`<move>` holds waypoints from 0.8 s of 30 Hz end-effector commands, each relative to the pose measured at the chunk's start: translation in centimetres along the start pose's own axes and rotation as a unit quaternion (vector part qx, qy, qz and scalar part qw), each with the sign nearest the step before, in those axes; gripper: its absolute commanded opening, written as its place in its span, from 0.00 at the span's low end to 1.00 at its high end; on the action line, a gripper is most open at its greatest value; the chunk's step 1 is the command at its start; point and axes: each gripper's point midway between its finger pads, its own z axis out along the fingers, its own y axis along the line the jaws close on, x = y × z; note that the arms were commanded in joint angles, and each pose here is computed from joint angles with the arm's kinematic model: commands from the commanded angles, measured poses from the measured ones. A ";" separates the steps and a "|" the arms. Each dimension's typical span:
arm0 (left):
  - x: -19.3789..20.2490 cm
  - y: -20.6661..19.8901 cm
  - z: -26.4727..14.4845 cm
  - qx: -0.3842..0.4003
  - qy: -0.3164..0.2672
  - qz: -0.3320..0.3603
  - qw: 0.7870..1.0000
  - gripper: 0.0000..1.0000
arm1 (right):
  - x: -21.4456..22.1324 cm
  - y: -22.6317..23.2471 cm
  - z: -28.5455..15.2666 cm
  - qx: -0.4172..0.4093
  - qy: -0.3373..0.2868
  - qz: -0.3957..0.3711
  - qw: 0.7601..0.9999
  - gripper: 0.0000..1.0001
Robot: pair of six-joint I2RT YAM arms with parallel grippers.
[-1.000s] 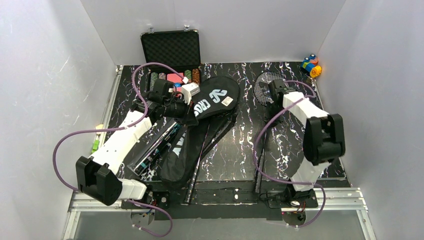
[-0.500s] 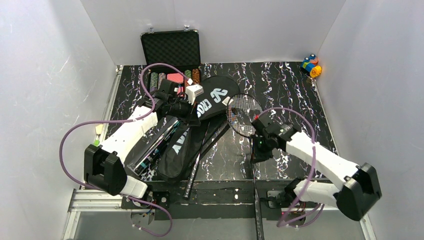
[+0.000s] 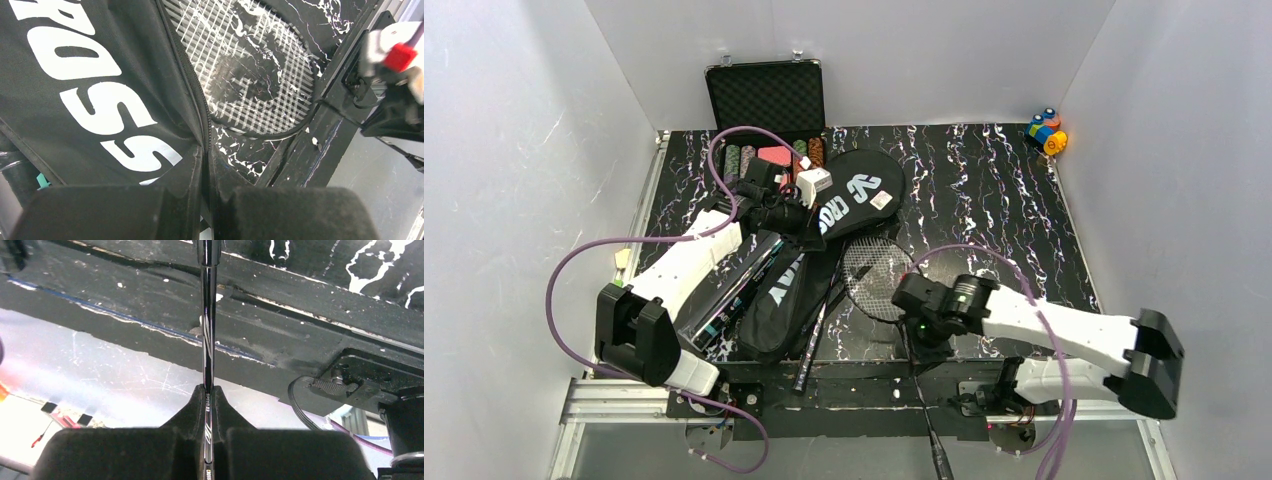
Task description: Pack up the badminton gear
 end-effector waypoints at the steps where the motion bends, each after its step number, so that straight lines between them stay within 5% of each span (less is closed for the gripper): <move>1: -2.2 -0.7 -0.8 0.004 -0.034 0.019 0.999 0.00 | -1.8 3.8 0.9 -0.016 0.011 -0.021 1.000 0.01; 11: -1.6 -1.4 -1.2 0.012 -0.031 0.021 0.999 0.00 | -7.9 8.4 3.0 -0.007 -0.018 -0.068 0.998 0.01; 24: -1.0 -2.4 -1.8 0.030 -0.029 0.023 0.999 0.00 | -20.8 9.9 4.3 -0.033 -0.085 0.007 0.996 0.01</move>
